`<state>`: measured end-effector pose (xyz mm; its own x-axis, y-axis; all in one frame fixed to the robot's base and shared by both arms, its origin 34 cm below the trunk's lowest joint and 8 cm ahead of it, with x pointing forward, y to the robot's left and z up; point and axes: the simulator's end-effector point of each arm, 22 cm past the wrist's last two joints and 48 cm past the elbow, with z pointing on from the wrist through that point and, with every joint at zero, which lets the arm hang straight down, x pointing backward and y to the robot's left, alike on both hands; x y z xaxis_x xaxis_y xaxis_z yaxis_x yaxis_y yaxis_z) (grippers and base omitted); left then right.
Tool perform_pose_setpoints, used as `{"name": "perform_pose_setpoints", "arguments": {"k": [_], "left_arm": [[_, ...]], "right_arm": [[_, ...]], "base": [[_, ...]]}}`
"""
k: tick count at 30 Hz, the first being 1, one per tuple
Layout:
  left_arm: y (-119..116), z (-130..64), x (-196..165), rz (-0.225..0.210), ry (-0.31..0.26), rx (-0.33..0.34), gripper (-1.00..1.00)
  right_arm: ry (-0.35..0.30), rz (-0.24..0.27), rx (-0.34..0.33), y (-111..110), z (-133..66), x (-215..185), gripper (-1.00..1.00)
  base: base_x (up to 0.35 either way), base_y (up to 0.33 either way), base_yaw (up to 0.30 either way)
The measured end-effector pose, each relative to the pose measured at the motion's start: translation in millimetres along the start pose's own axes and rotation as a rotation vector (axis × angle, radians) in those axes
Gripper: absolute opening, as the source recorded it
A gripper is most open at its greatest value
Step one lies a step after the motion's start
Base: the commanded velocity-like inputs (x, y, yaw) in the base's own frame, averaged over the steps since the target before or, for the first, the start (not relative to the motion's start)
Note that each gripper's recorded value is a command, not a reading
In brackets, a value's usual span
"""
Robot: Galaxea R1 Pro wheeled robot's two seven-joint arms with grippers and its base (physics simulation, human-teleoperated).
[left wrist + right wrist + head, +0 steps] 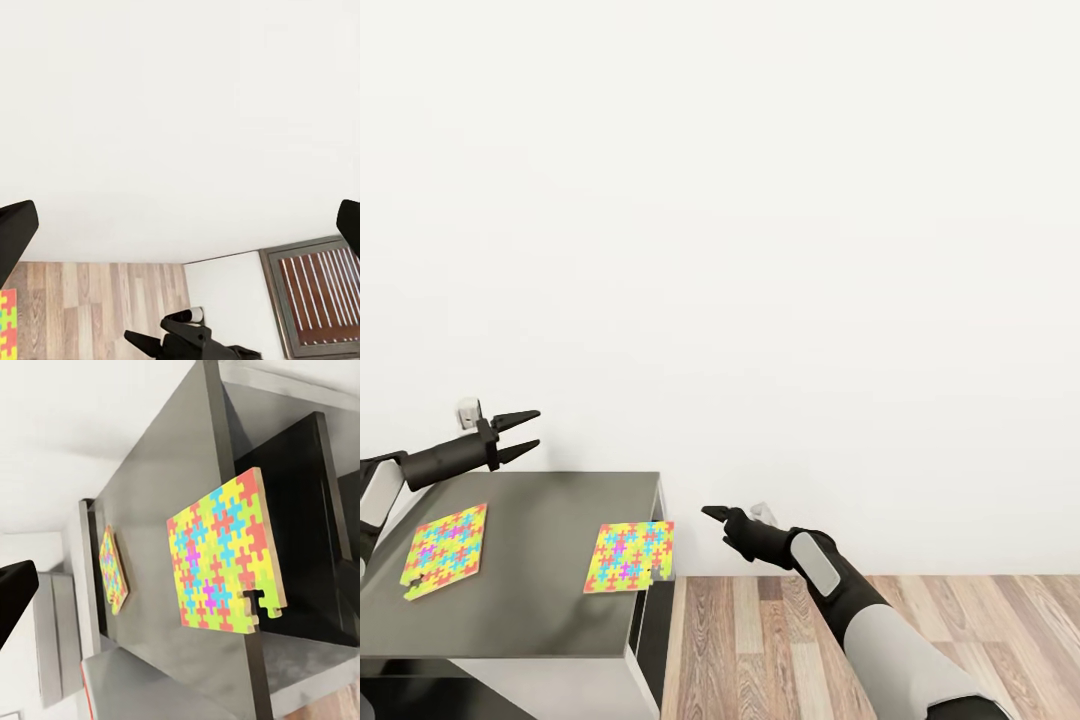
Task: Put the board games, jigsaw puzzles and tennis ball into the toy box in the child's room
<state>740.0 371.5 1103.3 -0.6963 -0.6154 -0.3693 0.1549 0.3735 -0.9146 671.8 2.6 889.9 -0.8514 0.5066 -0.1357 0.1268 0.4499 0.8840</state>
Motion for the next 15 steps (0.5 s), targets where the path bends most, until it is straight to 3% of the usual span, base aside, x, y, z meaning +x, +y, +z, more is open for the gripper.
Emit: {"name": "perform_pose_setpoints", "arguments": {"k": [15], "left_arm": [[9.7,9.5,2.5,-0.003,0.003,0.006,1.00]], "right_arm": [[0.000,-0.006,0.004,-8.9,8.6,-2.6,1.00]], "base": [[0.000,0.000,0.000]]}}
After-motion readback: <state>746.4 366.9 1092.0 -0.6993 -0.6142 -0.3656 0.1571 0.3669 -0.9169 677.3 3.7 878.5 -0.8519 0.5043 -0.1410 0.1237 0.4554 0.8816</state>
